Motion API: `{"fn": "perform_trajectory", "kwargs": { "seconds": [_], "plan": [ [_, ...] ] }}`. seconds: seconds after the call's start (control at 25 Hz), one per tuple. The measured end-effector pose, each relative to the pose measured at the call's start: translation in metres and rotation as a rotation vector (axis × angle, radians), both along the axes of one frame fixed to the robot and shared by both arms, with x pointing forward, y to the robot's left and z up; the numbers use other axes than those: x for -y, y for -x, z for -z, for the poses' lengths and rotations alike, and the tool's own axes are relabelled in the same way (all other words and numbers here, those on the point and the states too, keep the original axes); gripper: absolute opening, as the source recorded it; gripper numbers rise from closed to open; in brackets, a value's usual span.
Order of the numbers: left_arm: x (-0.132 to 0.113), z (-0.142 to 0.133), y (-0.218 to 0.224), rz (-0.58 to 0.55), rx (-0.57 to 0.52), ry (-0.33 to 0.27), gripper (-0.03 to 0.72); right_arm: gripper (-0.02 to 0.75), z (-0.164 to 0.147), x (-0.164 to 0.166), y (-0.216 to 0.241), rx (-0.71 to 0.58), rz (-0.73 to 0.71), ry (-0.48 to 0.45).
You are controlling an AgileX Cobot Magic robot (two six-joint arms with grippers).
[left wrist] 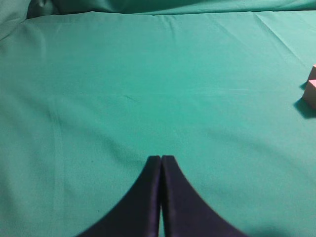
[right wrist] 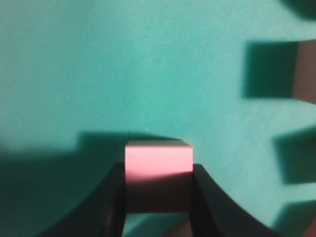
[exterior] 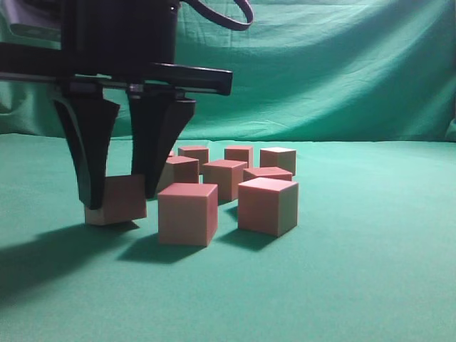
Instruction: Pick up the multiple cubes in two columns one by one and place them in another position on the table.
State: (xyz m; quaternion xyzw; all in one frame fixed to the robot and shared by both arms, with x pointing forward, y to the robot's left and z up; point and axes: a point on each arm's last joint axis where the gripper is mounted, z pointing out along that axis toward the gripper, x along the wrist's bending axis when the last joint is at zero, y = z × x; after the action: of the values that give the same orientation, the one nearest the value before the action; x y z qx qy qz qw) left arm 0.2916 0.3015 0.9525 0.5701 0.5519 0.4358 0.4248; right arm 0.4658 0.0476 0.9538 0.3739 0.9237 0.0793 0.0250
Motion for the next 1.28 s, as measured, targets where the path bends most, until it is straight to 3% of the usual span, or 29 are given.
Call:
{"fn": "perform_trajectory", "kwargs": {
  "seconds": [0.12, 0.24, 0.28, 0.36, 0.48, 0.64, 0.68, 0.84, 1.0, 1.2, 1.28],
  "plan": [
    [0.0, 0.0, 0.0, 0.0, 0.0, 0.0, 0.0, 0.257, 0.001, 0.0, 0.0, -0.001, 0.0, 0.001],
    [0.0, 0.0, 0.0, 0.0, 0.0, 0.0, 0.0, 0.384, 0.001, 0.0, 0.0, -0.005, 0.002, 0.001],
    [0.0, 0.0, 0.0, 0.0, 0.0, 0.0, 0.0, 0.384, 0.001, 0.0, 0.0, -0.005, 0.002, 0.001],
    [0.0, 0.0, 0.0, 0.0, 0.0, 0.0, 0.0, 0.505, 0.001, 0.0, 0.001, -0.008, 0.002, -0.001],
    [0.0, 0.0, 0.0, 0.0, 0.0, 0.0, 0.0, 0.598, 0.001, -0.001, 0.001, -0.008, -0.001, -0.004],
    [0.0, 0.0, 0.0, 0.0, 0.0, 0.0, 0.0, 0.582, 0.0, -0.003, 0.003, 0.0, -0.03, -0.01],
    [0.0, 0.0, 0.0, 0.0, 0.0, 0.0, 0.0, 0.622, -0.003, -0.003, 0.003, 0.006, -0.035, -0.018],
    [0.0, 0.0, 0.0, 0.0, 0.0, 0.0, 0.0, 0.607, -0.033, 0.0, 0.003, 0.061, -0.045, -0.071],
    [0.0, 0.0, 0.0, 0.0, 0.0, 0.0, 0.0, 0.441, -0.083, 0.005, 0.001, 0.171, -0.063, -0.133],
    [0.0, 0.0, 0.0, 0.0, 0.0, 0.0, 0.0, 0.103, -0.161, 0.022, 0.008, 0.315, -0.058, -0.268],
    [0.0, 0.0, 0.0, 0.0, 0.0, 0.0, 0.0, 0.038, -0.187, 0.033, 0.015, 0.357, -0.036, -0.34]
  ]
}}
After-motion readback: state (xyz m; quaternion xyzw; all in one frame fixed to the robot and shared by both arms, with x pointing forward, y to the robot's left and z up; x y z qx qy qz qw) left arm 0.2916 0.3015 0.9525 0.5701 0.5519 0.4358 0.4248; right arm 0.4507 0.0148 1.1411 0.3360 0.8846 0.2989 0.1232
